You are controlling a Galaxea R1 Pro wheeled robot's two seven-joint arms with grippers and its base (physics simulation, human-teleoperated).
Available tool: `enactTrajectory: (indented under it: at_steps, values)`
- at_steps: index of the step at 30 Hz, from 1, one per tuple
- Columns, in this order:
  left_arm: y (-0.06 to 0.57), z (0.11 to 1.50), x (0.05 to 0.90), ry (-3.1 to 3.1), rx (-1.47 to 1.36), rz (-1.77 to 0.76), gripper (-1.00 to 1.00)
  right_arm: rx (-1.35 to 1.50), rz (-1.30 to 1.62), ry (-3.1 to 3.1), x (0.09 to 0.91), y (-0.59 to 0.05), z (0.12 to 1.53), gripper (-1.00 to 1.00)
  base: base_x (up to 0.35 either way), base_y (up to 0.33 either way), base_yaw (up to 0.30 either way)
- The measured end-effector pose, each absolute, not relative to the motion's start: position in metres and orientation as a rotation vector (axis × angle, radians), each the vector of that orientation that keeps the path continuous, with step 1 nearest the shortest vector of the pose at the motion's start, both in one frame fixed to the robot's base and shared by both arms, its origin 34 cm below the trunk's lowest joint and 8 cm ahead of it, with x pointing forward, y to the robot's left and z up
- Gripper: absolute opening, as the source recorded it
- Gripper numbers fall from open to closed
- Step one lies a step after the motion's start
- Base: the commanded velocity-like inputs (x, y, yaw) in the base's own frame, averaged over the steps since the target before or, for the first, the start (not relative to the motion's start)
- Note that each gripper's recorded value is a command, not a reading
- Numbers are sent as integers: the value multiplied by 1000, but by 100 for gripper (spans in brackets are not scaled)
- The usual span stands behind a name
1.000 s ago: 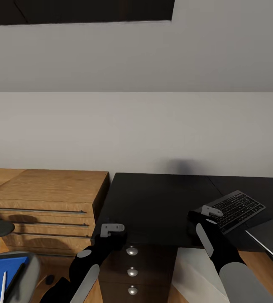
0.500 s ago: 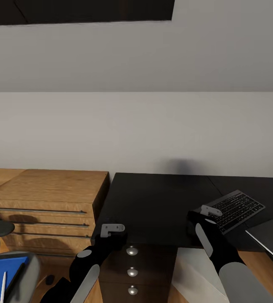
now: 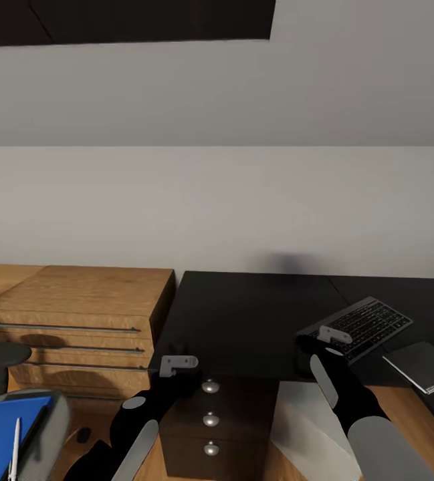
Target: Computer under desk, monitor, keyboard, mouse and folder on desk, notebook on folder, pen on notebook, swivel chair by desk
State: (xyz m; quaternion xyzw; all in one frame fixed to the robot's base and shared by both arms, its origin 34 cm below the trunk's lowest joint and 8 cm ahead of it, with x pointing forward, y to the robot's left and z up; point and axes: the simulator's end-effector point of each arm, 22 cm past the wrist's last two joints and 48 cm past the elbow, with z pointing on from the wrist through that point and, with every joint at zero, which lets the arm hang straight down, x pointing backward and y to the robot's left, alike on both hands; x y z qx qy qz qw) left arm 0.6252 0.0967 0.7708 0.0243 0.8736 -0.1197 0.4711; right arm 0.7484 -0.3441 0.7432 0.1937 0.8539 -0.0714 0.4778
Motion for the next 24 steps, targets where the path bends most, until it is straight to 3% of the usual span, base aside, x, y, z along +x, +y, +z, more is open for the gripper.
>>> enactTrajectory:
  at_steps: [24]
  values:
    - [96, 796, 627, 2142, 58, -295, 100, 483, -174, 2124, 743, -344, 751, 100, -3, 0, 0]
